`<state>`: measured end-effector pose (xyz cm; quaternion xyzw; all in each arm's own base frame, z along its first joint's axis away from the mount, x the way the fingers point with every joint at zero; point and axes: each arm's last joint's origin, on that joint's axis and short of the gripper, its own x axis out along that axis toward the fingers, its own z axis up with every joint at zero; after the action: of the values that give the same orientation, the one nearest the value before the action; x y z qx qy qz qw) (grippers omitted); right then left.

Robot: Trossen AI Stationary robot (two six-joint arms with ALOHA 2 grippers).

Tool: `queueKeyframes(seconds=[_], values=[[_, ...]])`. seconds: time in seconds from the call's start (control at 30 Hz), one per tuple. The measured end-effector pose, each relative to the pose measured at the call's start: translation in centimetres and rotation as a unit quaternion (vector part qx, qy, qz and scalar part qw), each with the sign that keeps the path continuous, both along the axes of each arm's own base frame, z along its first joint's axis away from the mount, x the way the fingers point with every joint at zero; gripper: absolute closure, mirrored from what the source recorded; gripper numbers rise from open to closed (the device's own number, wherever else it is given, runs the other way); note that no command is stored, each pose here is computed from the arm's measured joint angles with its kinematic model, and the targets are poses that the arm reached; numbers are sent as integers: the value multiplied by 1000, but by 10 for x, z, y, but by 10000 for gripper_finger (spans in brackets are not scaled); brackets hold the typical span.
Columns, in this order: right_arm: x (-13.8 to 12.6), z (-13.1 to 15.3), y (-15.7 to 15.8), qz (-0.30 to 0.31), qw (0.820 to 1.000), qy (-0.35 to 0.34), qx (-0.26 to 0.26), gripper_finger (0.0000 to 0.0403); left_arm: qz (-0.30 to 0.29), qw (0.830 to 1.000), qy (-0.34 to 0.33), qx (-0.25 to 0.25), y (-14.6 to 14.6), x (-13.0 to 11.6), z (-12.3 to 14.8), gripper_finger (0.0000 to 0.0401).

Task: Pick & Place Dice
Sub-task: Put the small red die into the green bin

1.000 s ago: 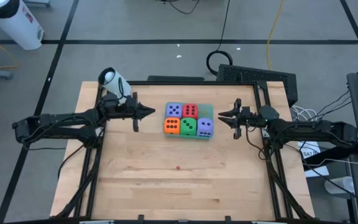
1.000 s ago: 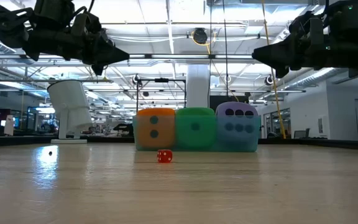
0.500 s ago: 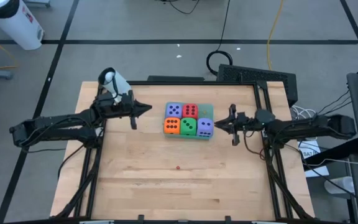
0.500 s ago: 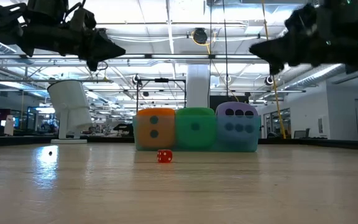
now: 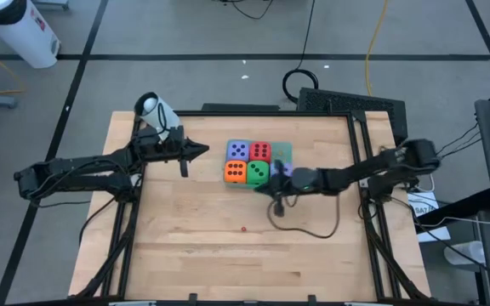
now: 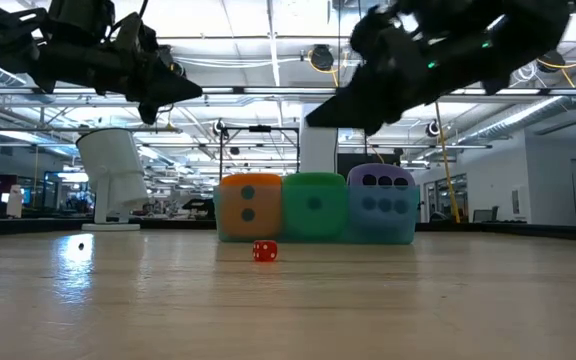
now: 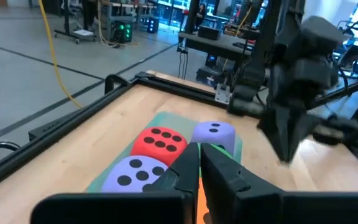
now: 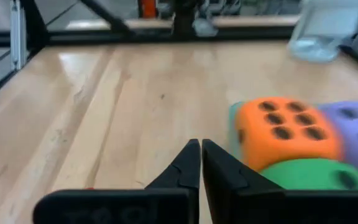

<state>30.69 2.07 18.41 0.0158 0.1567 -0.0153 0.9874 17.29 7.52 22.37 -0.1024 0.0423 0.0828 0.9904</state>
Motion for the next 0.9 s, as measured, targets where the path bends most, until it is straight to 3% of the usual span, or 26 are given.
queueKeyframes(seconds=[0.23,0.33,0.6,0.7,0.9], values=[[52,-34,21,147,985,53,68,401,0,1000,2,-2,0,0,0,376],[70,-43,35,181,978,60,84,402,-1,1000,5,2,0,0,-1,375],[88,-50,51,193,970,128,75,400,-10,1000,8,-1,-1,0,-2,375],[87,-52,54,166,975,132,60,399,-13,1000,10,-5,-2,0,-2,375],[85,-49,70,179,974,121,65,399,-21,999,22,-10,-4,1,-5,375]])
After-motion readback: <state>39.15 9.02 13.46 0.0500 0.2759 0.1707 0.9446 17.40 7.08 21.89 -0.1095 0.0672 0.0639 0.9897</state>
